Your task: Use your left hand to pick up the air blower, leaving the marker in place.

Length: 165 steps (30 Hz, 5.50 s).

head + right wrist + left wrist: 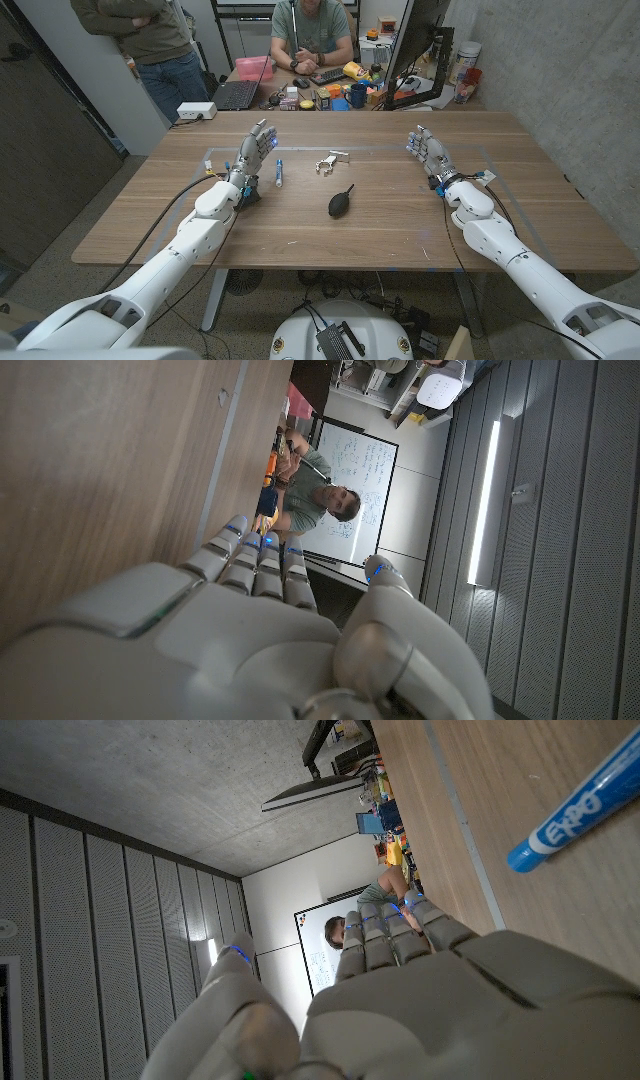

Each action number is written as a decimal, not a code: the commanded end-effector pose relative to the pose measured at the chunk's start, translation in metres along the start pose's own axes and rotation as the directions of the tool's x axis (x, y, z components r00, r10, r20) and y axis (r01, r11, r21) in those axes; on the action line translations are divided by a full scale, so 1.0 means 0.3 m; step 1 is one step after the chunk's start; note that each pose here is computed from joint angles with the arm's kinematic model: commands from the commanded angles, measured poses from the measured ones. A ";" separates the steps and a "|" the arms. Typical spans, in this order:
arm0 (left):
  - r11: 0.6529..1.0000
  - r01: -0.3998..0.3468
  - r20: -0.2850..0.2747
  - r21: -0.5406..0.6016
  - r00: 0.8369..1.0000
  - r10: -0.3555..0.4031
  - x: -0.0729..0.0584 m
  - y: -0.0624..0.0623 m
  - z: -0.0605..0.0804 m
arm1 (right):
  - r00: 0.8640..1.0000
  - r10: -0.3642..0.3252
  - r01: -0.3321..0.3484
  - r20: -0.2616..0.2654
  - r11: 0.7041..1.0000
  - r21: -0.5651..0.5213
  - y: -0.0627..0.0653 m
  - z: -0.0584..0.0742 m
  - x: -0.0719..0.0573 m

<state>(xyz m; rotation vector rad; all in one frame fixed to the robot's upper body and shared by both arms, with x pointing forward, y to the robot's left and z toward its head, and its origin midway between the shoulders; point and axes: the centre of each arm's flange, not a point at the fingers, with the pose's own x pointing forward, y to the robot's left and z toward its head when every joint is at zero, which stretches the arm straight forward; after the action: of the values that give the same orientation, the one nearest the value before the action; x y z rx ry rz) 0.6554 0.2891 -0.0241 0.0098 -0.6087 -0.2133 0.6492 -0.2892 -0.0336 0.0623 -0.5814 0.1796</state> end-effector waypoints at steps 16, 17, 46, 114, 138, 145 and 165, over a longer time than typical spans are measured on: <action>0.888 0.046 0.073 0.458 0.993 -0.090 -0.003 -0.123 0.224 | 1.000 -0.024 0.024 0.014 1.000 -0.009 -0.034 0.025 -0.026; 0.867 0.050 0.076 0.496 0.992 -0.100 -0.005 -0.127 0.236 | 1.000 -0.020 0.021 0.016 1.000 -0.017 -0.035 0.028 -0.027; 0.333 -0.129 0.266 0.934 0.874 -0.407 -0.084 -0.265 0.421 | 0.999 -0.040 0.041 0.007 0.999 -0.011 -0.027 0.018 -0.030; 0.124 0.297 -0.145 0.947 0.737 -0.660 -0.201 -0.570 0.409 | 0.991 -0.130 0.131 -0.036 0.991 0.004 0.007 0.030 -0.064; 0.062 0.261 -0.168 0.963 0.768 -0.618 -0.252 -0.508 0.366 | 0.991 -0.128 0.128 -0.043 0.992 -0.001 0.011 0.017 -0.061; 0.038 0.271 -0.193 0.962 0.770 -0.609 -0.235 -0.516 0.346 | 0.992 -0.119 0.119 -0.047 0.993 0.009 0.008 -0.004 -0.052; 0.051 0.295 -0.203 0.954 0.761 -0.616 -0.190 -0.581 0.294 | 0.990 -0.129 0.131 -0.057 0.991 0.032 -0.043 -0.047 -0.070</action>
<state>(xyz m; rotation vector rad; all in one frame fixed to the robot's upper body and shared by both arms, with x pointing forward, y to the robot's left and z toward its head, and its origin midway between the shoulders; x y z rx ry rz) 0.5185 0.1465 0.0073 1.5503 -0.9304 -0.4425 0.6399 -0.2960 -0.0497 0.1126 -0.5231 0.0656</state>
